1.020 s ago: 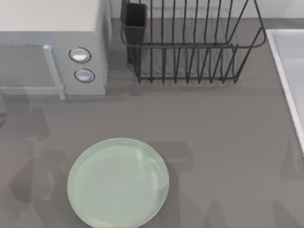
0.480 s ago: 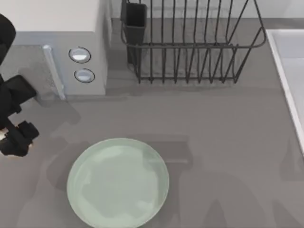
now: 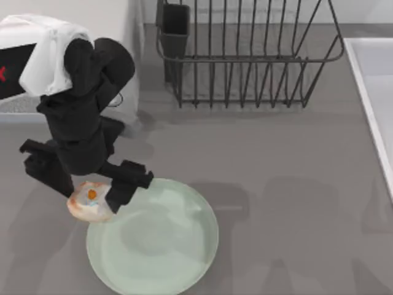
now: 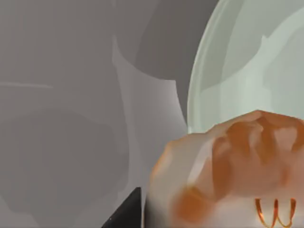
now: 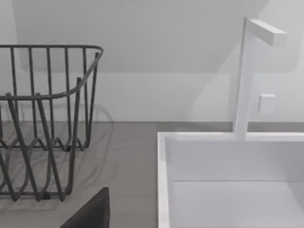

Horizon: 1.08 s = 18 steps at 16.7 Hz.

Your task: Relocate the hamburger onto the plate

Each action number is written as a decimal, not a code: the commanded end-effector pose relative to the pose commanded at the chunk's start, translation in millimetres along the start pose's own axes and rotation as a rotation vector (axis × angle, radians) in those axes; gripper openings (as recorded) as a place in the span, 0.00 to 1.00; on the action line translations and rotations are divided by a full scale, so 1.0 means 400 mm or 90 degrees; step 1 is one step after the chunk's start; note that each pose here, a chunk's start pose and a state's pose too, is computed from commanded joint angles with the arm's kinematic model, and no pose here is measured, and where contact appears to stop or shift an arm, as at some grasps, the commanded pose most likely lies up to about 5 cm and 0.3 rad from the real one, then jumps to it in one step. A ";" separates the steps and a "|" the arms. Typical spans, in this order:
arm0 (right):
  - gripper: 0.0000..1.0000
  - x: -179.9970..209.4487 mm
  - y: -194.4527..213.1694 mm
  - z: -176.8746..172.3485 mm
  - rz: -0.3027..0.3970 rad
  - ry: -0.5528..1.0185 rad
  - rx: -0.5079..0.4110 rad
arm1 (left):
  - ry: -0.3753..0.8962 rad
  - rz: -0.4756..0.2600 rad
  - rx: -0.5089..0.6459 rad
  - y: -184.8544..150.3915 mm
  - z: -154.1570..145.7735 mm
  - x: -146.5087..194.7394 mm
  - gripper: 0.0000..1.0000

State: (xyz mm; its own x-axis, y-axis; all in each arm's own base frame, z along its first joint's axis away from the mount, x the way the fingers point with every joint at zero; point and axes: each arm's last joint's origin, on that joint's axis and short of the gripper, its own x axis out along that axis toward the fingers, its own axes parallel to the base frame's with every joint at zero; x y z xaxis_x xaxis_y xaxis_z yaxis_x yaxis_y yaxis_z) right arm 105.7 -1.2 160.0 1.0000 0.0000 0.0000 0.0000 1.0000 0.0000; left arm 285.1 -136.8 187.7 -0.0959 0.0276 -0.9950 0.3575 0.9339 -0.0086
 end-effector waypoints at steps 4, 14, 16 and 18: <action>1.00 0.000 0.000 0.000 0.000 0.000 0.000 | -0.022 0.004 -0.125 -0.119 -0.002 -0.002 0.00; 1.00 0.000 0.000 0.000 0.000 0.000 0.000 | -0.050 -0.001 -0.187 -0.197 -0.016 -0.010 0.00; 1.00 0.000 0.000 0.000 0.000 0.000 0.000 | -0.051 -0.001 -0.188 -0.196 -0.015 0.002 0.00; 1.00 0.000 0.000 0.000 0.000 0.000 0.000 | -0.054 -0.002 -0.187 -0.197 -0.010 0.035 0.00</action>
State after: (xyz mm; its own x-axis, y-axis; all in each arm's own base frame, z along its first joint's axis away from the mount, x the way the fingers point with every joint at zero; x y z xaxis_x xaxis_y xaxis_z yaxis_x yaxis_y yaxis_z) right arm 105.7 -1.2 160.0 1.0000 0.0000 0.0000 0.0000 1.0000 0.0000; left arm 251.6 -208.7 175.0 -0.0148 0.0057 -0.9999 0.0729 0.9973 0.0046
